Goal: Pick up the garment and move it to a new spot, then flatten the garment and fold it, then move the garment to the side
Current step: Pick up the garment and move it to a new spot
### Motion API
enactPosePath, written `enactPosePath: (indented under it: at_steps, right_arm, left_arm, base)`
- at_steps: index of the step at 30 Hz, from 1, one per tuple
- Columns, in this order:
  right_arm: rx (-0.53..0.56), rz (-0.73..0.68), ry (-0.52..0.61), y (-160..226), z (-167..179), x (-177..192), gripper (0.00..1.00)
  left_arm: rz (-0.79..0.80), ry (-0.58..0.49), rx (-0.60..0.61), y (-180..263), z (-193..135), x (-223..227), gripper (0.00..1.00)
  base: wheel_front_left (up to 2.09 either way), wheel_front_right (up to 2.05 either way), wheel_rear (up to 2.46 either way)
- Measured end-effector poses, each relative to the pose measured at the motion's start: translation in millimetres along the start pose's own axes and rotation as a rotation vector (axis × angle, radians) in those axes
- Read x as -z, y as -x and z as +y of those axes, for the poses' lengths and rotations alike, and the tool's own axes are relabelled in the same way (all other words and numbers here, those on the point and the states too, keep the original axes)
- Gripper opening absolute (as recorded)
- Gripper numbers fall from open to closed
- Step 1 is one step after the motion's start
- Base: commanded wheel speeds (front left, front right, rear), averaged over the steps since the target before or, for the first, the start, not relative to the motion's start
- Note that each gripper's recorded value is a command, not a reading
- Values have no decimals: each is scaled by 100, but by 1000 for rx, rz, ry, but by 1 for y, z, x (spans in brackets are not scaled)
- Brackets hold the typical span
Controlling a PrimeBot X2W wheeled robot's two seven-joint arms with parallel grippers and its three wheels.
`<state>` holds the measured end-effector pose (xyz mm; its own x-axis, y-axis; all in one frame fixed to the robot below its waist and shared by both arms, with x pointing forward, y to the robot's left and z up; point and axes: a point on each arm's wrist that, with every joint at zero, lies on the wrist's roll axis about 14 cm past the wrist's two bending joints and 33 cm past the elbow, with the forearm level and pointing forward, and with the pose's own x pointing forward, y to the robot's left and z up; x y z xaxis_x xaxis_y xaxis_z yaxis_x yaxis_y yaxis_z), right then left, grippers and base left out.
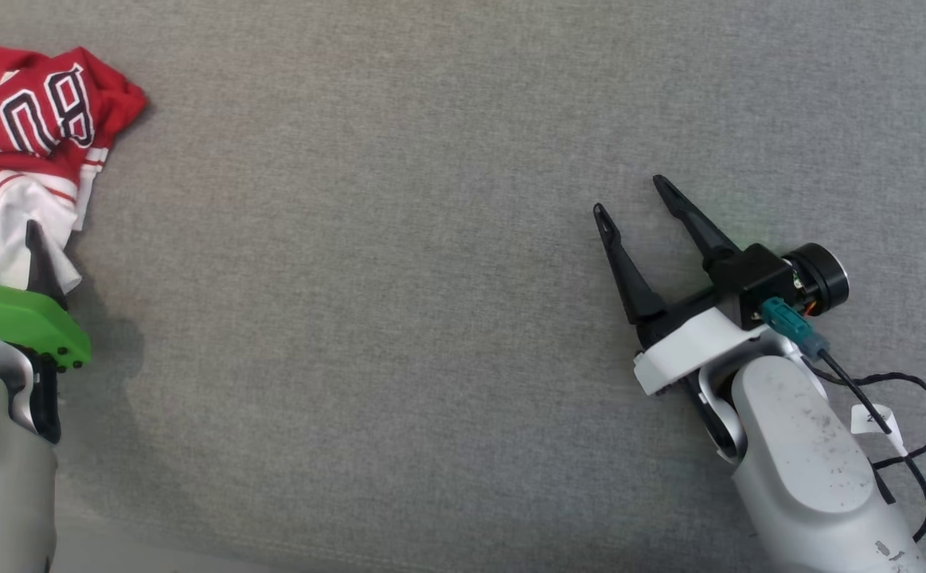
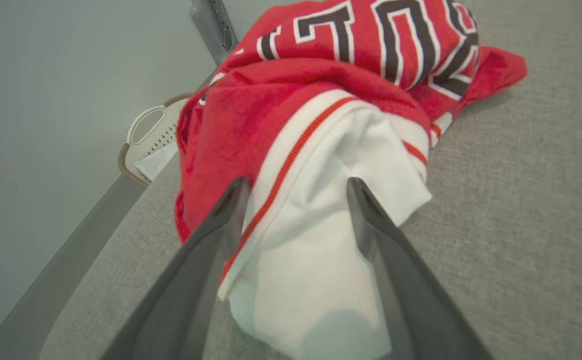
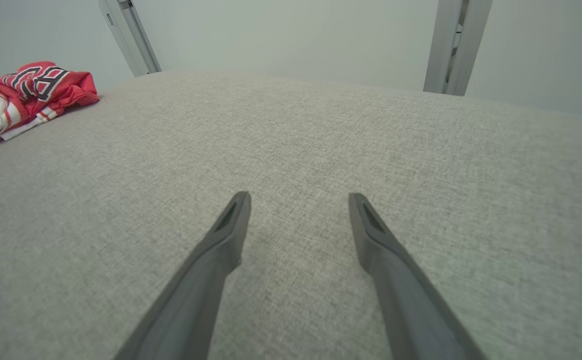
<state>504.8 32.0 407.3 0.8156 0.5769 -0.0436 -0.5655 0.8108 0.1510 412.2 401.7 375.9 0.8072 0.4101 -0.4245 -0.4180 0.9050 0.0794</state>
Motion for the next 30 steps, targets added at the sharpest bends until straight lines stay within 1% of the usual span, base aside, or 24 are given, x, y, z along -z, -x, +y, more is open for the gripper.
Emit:
enactPosePath:
  at_steps: [1,2,3,7,10,14,18,20,23,25,30]
  right_arm:
    - [9,2,-2,1,-3,1,100]
    - [18,3,-2,3,-6,1,100]
    - [24,4,-3,4,-9,1,100]
    - [46,1,-4,9,-15,-2,100]
    - [65,4,-12,16,-19,-5,100]
    - [78,0,-28,29,-16,-13,100]
    - [97,-17,-39,44,-14,-26,100]
    - [116,-23,-47,54,-16,-31,100]
    - [151,-40,-45,69,-22,-41,100]
    - [176,-47,-41,79,-26,-46,100]
    - [258,-64,-27,110,-45,-56,100]
  left_arm:
    - [21,5,-2,-2,-2,6,100]
    - [32,9,0,-4,-4,9,40]
    - [35,5,4,-6,-6,9,0]
    - [-38,3,-4,-11,-6,-16,0]
    - [-152,-5,13,-11,-10,-52,0]
    - [-318,-37,53,4,-16,-105,0]
    - [-519,-55,126,29,-38,-168,0]
    - [-622,-51,189,48,-60,-197,0]
    - [-737,-49,292,75,-99,-226,0]
    - [-775,-40,370,90,-128,-233,0]
    - [-823,4,634,130,-219,-237,0]
  base:
    - [0,0,0]
    - [0,0,0]
    - [0,0,0]
    - [0,0,0]
    - [0,0,0]
    - [0,0,0]
    - [0,0,0]
    - [0,0,0]
    - [0,0,0]
    - [0,0,0]
    - [0,0,0]
